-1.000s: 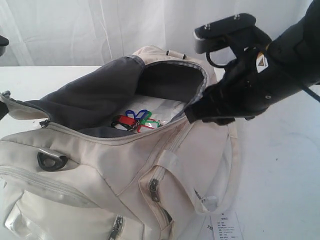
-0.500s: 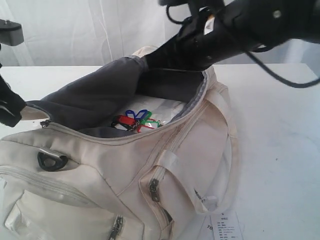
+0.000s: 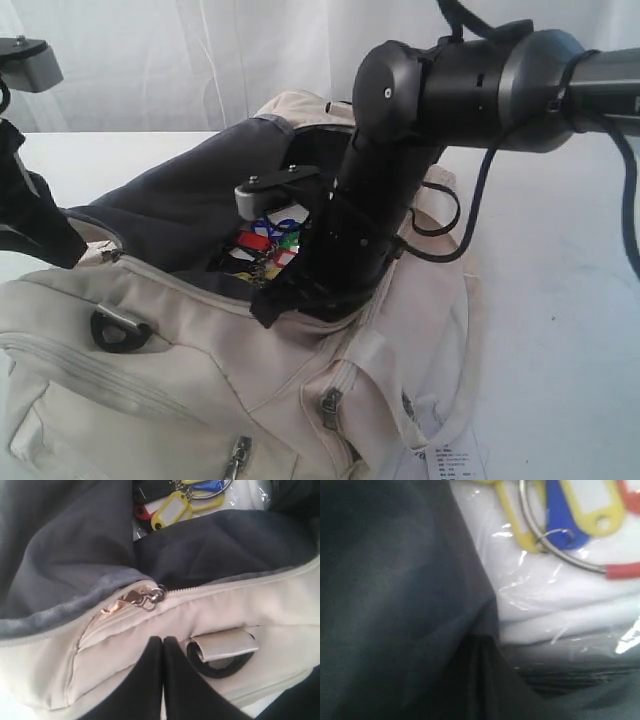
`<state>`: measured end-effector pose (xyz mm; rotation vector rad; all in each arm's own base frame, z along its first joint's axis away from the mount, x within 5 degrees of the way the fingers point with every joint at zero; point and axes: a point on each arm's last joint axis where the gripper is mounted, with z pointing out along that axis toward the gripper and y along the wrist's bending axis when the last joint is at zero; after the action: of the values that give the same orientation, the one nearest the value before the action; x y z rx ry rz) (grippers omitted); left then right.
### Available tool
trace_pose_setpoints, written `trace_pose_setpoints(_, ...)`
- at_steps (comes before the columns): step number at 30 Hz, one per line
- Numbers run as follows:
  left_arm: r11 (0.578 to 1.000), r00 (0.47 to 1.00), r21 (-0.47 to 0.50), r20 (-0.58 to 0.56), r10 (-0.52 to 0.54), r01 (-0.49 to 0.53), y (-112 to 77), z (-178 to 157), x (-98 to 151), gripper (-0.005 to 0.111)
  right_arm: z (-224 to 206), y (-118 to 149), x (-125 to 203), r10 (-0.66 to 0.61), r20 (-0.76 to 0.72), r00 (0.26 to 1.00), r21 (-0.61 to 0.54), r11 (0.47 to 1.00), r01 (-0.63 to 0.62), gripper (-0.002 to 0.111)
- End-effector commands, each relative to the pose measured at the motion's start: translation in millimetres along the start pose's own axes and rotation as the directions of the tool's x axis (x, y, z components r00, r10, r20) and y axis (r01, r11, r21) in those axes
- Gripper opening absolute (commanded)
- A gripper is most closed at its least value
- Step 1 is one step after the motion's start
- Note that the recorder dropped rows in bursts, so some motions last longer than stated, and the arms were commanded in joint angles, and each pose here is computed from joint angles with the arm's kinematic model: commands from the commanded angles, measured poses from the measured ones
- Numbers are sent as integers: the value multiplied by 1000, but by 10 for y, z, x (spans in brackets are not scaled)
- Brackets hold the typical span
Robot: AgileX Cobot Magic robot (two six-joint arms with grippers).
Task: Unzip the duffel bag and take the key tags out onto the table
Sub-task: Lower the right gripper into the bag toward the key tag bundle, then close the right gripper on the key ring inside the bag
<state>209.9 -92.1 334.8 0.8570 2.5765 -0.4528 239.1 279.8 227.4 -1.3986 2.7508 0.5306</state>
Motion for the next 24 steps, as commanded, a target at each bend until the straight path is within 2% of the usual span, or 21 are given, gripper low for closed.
trace_pose_setpoints(1, 999, 999, 40, 28, -33, 32, -25, 64, 27, 0, 81, 166, 22, -69, -60, 996, -40, 997, 66, 0)
trace_pose_setpoints(5, 997, 998, 62, 24, -50, 48, -37, 102, 49, 0, 0, 129, -100, -116, 29, 993, 19, 993, 115, 0)
trace_pose_setpoints(9, 996, 998, 74, 28, -54, 52, -51, 95, 49, 0, -208, 85, -344, -35, 222, 974, 91, 996, 15, 0)
trace_pose_setpoints(14, 996, 998, 76, 23, -54, 52, -55, 91, 55, 0, -470, 85, -573, -111, 393, 913, 181, 983, 42, 0)
trace_pose_setpoints(17, 996, 998, 77, 21, -53, 52, -56, 91, 57, 0, -503, 39, -625, -146, 421, 895, 244, 969, 43, 1)
trace_pose_setpoints(20, 996, 998, 77, 21, -53, 52, -56, 91, 57, 0, -419, -36, -640, -150, 392, 908, 288, 957, 34, 10)
trace_pose_setpoints(23, 995, 998, 79, 20, -54, 52, -58, 91, 58, 0, -263, -115, -643, -145, 330, 933, 312, 949, 38, 28)
trace_pose_setpoints(24, 995, 998, 81, 21, -55, 53, -59, 91, 57, 0, -189, -140, -647, -139, 312, 940, 309, 950, 38, 39)
